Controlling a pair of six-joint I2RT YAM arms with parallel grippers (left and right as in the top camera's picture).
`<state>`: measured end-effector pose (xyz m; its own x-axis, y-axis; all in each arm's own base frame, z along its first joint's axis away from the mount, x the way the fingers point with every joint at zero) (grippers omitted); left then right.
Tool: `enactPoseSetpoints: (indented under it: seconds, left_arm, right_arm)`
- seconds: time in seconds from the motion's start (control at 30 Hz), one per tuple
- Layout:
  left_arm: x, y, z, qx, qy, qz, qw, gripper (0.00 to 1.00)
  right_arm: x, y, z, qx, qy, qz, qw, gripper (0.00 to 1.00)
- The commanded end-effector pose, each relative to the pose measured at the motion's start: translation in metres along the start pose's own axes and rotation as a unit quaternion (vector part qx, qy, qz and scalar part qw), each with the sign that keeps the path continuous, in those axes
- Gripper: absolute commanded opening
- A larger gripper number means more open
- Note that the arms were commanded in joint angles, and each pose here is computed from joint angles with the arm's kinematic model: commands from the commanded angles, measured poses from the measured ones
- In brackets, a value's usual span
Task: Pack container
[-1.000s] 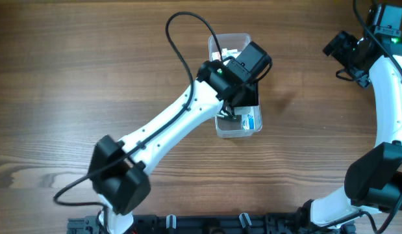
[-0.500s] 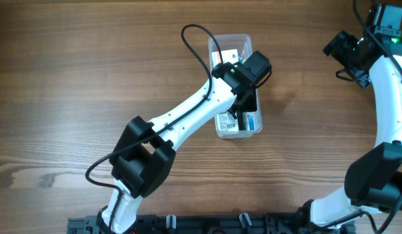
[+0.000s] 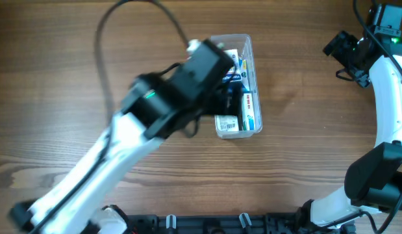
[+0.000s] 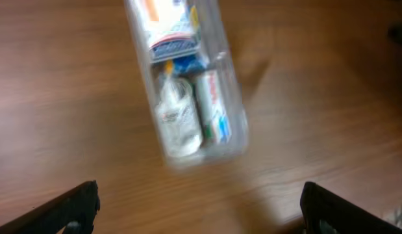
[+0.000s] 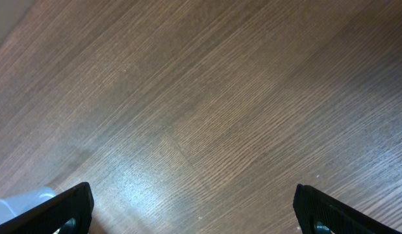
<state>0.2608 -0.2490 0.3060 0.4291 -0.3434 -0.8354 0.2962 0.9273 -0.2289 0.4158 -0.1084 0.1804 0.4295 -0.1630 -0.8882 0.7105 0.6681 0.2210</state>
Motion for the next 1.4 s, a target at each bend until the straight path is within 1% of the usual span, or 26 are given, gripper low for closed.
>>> enactPoseSetpoints:
  seconds: [0.0,0.07,0.13,0.2,0.23,0.27,0.33,0.4,0.6,0.63,0.73,0.77,0.87,0.97,1.03,1.1,1.17,1.27,1.37]
  left_arm:
    - [-0.043,0.02,-0.022,0.018,0.003,0.012,1.0,1.0]
    - [-0.065,0.029,-0.042,0.029,0.001,0.016,0.999,1.0]
    - [-0.078,0.029,-0.06,0.045,-0.011,-0.001,0.999,1.0]
    - [-0.093,0.025,-0.074,0.077,-0.049,-0.04,0.995,1.0]
    - [-0.098,0.024,-0.08,0.088,-0.072,-0.061,0.992,1.0]
    - [-0.1,0.026,-0.085,0.088,-0.081,-0.069,0.99,1.0]
    - [-0.101,0.035,-0.098,0.086,-0.079,-0.069,0.991,1.0]
    - [-0.103,0.042,-0.111,0.089,-0.058,-0.067,0.992,1.0]
    - [-0.1,0.046,-0.117,0.093,-0.043,-0.058,0.993,1.0]
    - [-0.097,0.046,-0.118,0.102,-0.039,-0.055,0.992,1.0]
    - [-0.084,0.037,-0.117,0.187,-0.04,-0.061,0.98,1.0]
    - [-0.078,0.032,-0.118,0.205,-0.042,-0.067,0.975,1.0]
    - [-0.05,0.033,-0.12,0.205,-0.058,-0.074,0.974,1.0]
    - [-0.008,0.044,-0.127,0.22,-0.115,-0.108,0.963,1.0]
    - [0.013,0.062,-0.124,0.195,-0.181,-0.12,0.957,1.0]
    - [0.03,0.087,-0.119,0.159,-0.251,-0.113,0.948,1.0]
    - [0.038,0.112,-0.115,0.133,-0.312,-0.095,0.936,1.0]
    - [0.039,0.146,-0.114,0.107,-0.395,-0.055,0.911,1.0]
    - [0.024,0.166,-0.112,0.091,-0.443,-0.018,0.892,1.0]
  right_arm:
    - [0.001,0.0,0.0,0.007,0.001,0.002,1.0,1.0]
    - [0.001,0.0,0.0,0.007,0.001,0.002,1.0,1.0]
    - [0.001,0.0,0.0,0.007,0.001,0.002,1.0,1.0]
    - [0.001,0.001,0.0,0.007,0.001,0.002,1.0,1.0]
    - [0.001,0.001,0.0,0.007,0.001,0.002,1.0,1.0]
    - [0.001,0.001,0.0,0.007,0.001,0.002,1.0,1.0]
    - [0.001,0.001,0.0,0.007,0.001,0.002,1.0,1.0]
    - [0.001,0.001,0.0,0.007,0.001,0.002,1.0,1.0]
    - [0.001,0.001,0.0,0.007,0.001,0.002,1.0,1.0]
    - [0.001,0.001,0.0,0.007,0.001,0.002,1.0,1.0]
    - [0.001,0.001,0.0,0.007,0.001,0.002,1.0,1.0]
    - [0.001,0.0,0.0,0.007,0.001,0.002,1.0,1.0]
    - [0.001,0.001,0.0,0.007,0.001,0.002,1.0,1.0]
    - [0.001,0.0,0.0,0.007,0.001,0.002,1.0,1.0]
    - [0.001,0.0,0.0,0.007,0.001,0.002,1.0,1.0]
    - [0.001,0.001,0.0,0.007,0.001,0.002,1.0,1.0]
    - [0.001,0.001,0.0,0.006,0.001,0.002,1.0,1.0]
    - [0.001,0.001,0.0,0.006,0.001,0.002,1.0,1.0]
    - [0.001,0.001,0.0,0.007,0.001,0.002,1.0,1.0]
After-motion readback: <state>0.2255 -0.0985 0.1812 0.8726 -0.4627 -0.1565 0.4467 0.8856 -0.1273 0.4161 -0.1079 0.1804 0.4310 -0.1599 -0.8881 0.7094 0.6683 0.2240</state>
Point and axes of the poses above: each gripper's point midway between its finger pads, its own x axis out along the fingers, its own y axis along the line the jaws close on, z = x × y, the point moved 1 cm from there along -x, back along the fingers, and after that the axes turned 6 degrees about x, right-handed, at the moved point
